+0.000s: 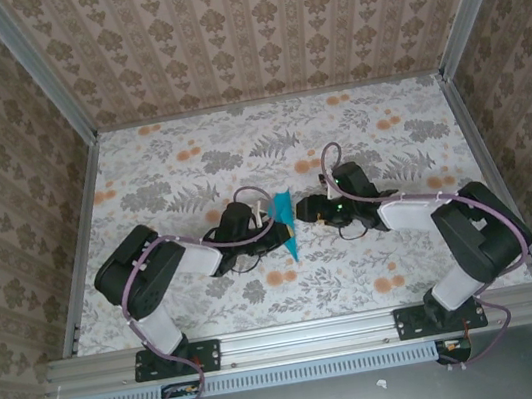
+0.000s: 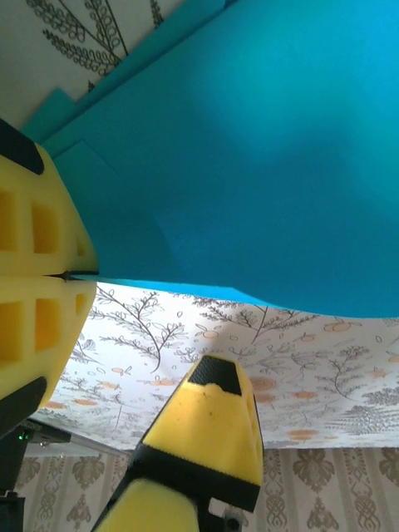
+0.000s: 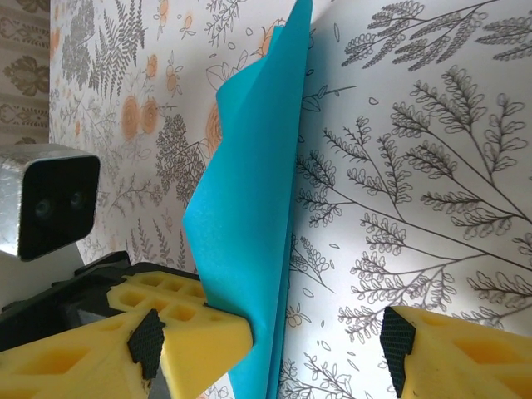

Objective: Fold a paper plane with a square sheet of paper (fold left side to right side)
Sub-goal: Fold the wing for the fifth time at the center of the table.

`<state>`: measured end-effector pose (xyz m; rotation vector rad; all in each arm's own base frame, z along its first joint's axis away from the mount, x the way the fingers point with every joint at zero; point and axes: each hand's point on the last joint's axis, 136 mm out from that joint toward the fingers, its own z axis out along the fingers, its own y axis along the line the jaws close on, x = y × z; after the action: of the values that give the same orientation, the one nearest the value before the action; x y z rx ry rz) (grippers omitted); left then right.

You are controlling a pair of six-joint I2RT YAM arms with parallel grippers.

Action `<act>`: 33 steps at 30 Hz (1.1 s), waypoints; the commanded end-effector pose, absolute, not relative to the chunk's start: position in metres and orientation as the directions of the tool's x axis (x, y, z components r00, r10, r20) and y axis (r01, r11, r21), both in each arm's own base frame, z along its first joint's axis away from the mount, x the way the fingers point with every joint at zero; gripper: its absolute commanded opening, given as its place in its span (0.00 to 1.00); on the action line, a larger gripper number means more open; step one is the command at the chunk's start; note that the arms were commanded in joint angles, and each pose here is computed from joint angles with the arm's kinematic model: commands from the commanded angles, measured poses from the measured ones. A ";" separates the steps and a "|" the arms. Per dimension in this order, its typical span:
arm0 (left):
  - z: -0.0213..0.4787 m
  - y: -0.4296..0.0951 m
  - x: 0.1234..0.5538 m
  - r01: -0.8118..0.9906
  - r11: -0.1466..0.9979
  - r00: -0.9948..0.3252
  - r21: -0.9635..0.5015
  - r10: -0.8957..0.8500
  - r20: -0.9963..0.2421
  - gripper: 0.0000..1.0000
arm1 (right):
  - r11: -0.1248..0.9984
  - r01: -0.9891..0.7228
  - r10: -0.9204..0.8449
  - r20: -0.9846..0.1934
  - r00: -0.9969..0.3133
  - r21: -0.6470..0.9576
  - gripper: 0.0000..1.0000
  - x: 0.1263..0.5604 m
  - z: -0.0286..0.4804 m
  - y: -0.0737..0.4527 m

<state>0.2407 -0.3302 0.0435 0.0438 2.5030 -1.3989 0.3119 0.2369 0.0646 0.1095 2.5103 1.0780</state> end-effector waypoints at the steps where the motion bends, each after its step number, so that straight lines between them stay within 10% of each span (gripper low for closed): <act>1: 0.053 -0.332 0.243 0.168 0.481 -0.959 -0.860 -0.122 -0.255 0.00 | 0.694 -0.098 0.219 -0.339 -0.915 0.713 0.69 0.318 0.068 0.245; 33: 0.043 -0.318 0.239 0.135 0.484 -0.957 -0.864 -0.162 -0.240 0.01 | 0.731 -0.019 0.200 -0.241 -0.950 0.682 0.50 0.336 0.031 0.275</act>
<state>0.2361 -0.3216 0.0443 0.0059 2.4521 -1.4575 0.3361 0.2716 0.0337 0.1194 2.6102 1.0473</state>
